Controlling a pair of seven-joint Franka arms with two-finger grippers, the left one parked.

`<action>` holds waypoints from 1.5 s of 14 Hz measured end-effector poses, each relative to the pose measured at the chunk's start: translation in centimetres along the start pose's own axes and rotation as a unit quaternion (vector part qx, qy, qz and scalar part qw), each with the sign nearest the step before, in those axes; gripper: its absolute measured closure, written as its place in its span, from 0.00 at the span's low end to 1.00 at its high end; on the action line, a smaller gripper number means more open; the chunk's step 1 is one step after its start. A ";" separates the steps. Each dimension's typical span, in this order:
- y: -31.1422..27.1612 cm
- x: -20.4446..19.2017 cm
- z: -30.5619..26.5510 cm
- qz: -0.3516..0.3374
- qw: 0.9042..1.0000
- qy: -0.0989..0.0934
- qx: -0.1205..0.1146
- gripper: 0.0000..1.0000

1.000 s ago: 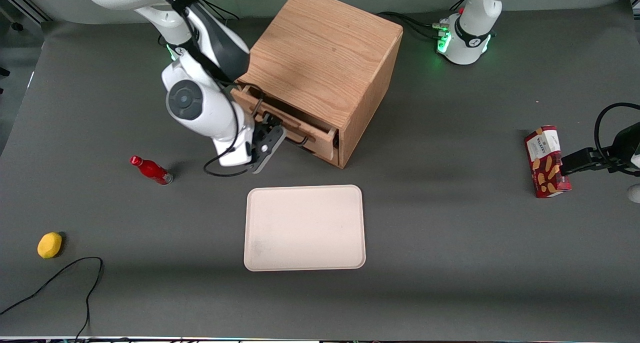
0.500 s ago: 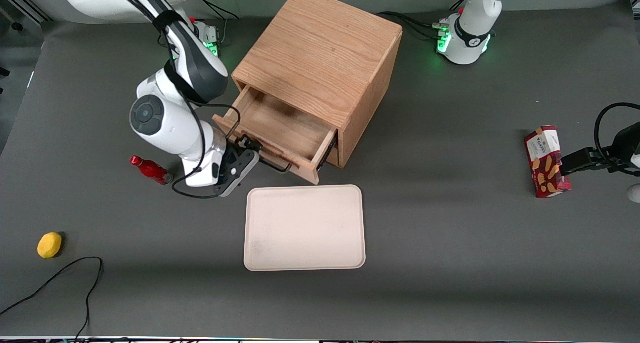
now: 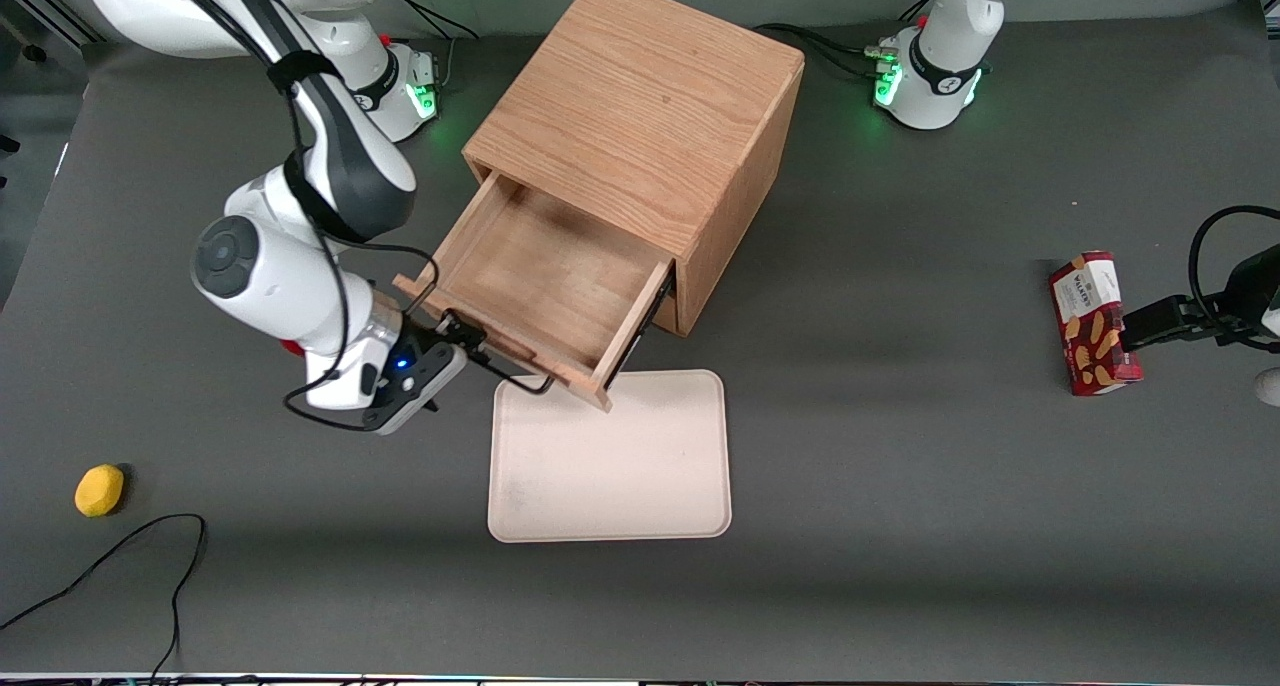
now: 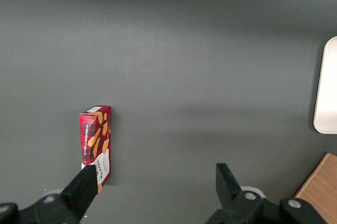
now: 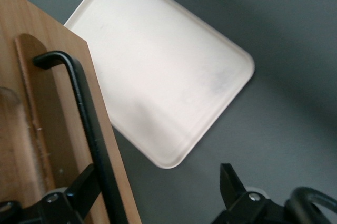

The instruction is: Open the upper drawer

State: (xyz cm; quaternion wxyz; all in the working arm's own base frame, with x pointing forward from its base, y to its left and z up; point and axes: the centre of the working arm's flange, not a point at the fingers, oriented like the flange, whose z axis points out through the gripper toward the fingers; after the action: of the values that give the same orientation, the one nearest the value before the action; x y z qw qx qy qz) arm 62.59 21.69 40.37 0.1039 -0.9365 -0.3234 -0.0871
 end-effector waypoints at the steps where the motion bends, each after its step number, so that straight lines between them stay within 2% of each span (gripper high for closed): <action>1: 0.9 0.0 -0.4 0.006 1.000 0.009 -0.007 0.00; 3: 2.4 -0.1 -0.5 0.016 1.000 0.021 -0.017 0.00; 8: 3.2 0.2 -0.8 0.020 0.999 0.030 -0.021 0.00; 11: 7.4 0.1 -5.0 0.048 0.995 0.068 -0.056 0.00; 13: 10.5 -1.1 -9.8 0.080 0.989 0.101 -0.076 0.00; 14: 11.3 -1.9 -12.3 0.092 0.986 0.110 -0.083 0.00; 15: 11.5 -3.0 -14.5 0.110 0.985 0.106 -0.079 0.00; 17: 11.6 -6.1 -18.4 0.184 0.979 0.068 -0.050 0.00; 19: 10.6 -9.2 -21.3 0.268 0.963 0.011 -0.032 0.00; 21: 9.1 -11.6 -23.0 0.331 0.941 -0.050 -0.043 0.00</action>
State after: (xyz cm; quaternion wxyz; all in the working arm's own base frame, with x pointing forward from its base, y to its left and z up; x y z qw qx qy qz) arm 57.04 2.11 58.64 0.0699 -0.9974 0.0046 -0.0146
